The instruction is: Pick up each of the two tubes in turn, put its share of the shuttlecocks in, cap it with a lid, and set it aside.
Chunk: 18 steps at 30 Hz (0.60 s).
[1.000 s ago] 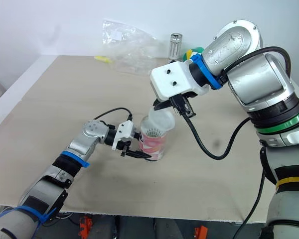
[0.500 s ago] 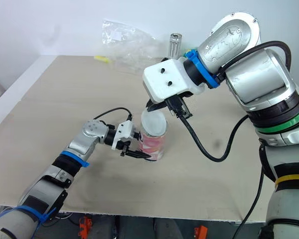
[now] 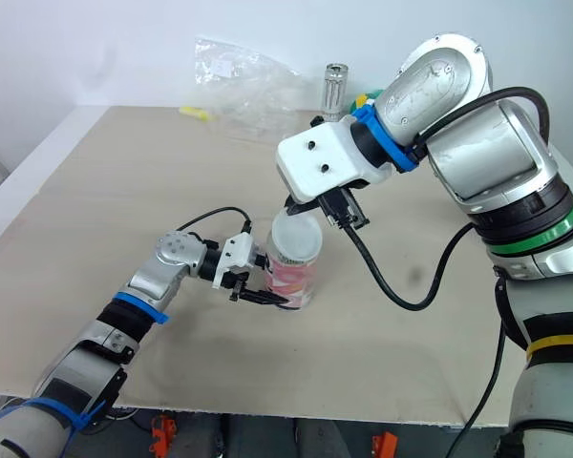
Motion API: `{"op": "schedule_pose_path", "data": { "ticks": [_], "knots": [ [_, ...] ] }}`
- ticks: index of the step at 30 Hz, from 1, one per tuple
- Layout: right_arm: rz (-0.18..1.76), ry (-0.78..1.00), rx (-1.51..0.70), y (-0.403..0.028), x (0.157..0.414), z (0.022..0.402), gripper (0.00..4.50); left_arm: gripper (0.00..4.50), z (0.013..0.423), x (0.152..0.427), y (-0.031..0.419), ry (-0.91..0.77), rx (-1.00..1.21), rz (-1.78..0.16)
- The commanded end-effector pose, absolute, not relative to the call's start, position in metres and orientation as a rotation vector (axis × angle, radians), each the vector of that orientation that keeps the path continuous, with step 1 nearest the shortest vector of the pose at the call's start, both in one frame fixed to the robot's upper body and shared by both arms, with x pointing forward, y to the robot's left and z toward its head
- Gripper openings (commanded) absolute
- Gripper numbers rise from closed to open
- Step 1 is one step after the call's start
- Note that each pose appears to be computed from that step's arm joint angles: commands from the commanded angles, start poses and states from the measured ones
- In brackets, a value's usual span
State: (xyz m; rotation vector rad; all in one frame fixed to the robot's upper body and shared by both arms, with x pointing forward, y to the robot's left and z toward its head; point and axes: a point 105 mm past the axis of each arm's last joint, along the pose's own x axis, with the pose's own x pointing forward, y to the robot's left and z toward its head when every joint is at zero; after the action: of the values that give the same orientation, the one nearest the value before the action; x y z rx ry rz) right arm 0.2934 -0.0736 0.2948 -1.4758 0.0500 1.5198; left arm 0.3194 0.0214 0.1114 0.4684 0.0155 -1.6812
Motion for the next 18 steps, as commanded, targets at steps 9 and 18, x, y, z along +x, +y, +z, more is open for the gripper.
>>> {"op": "schedule_pose_path", "data": {
  "ticks": [9,18],
  "knots": [
    [1.56,0.109,-1.561,-0.082,0.285,0.274,0.06,2.51,0.07,0.315,0.045,0.235,0.501,-1.657],
    [1.503,0.048,-1.664,-0.073,0.297,0.259,0.69,2.51,0.071,0.316,0.045,0.236,0.498,-1.652]
  ]
}}
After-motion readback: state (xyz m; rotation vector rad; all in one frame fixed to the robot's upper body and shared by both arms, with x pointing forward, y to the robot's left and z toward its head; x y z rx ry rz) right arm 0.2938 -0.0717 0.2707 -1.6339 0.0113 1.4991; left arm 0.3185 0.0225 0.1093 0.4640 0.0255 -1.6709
